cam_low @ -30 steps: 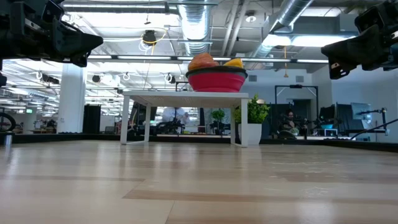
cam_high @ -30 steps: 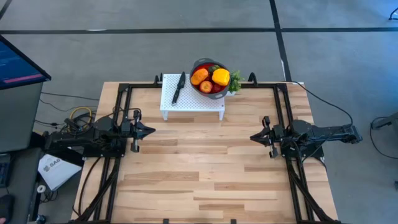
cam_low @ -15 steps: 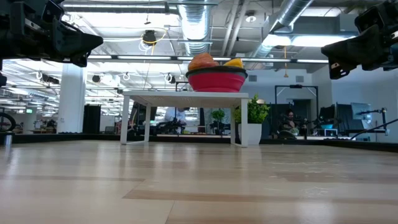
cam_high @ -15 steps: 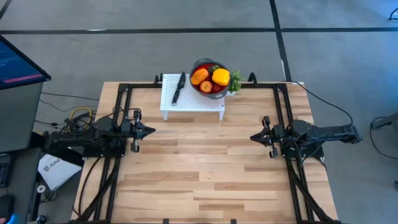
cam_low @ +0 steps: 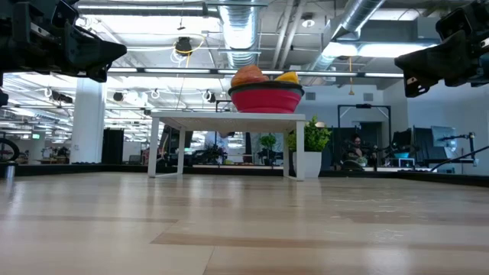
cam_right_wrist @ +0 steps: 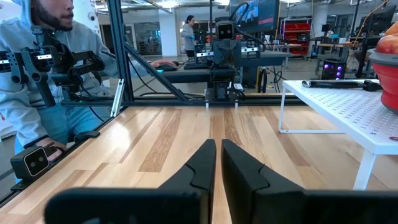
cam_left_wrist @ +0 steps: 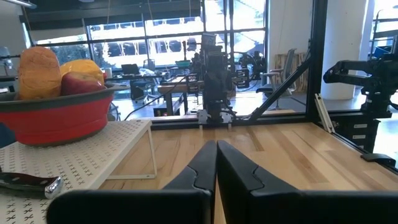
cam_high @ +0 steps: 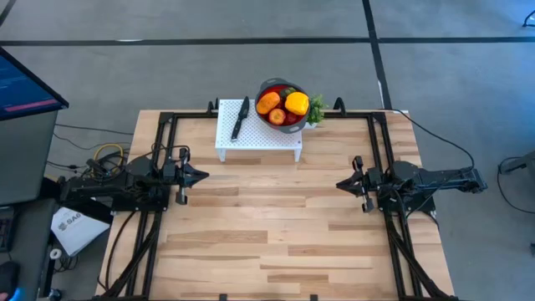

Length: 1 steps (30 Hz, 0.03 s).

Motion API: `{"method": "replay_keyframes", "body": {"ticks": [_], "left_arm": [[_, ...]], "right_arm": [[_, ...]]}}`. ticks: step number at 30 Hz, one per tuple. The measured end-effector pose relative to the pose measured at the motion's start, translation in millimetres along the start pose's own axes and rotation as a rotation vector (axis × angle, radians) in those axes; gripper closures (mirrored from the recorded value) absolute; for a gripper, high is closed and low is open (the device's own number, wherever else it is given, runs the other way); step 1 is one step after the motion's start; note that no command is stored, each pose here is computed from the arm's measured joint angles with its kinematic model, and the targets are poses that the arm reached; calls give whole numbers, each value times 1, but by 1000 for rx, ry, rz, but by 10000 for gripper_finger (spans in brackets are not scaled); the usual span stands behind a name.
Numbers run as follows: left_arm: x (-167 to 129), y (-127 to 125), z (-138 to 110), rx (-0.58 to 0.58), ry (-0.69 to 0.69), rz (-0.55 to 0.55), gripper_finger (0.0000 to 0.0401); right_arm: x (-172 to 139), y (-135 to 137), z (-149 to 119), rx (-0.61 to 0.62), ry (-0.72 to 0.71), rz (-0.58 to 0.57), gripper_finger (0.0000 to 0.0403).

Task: Pick & Place Fruit
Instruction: Return to Home Position

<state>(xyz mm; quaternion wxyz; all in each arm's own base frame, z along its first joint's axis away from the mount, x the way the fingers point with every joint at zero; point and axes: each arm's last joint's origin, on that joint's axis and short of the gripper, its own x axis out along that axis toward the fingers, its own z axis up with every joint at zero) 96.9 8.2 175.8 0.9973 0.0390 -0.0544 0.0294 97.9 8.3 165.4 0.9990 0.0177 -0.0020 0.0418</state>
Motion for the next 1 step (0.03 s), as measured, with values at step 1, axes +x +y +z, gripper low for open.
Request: {"method": "replay_keyframes", "body": {"ticks": [1], "left_arm": [[0,0,0,0,0,0,397]], "right_arm": [[0,0,0,0,0,0,382]]}}
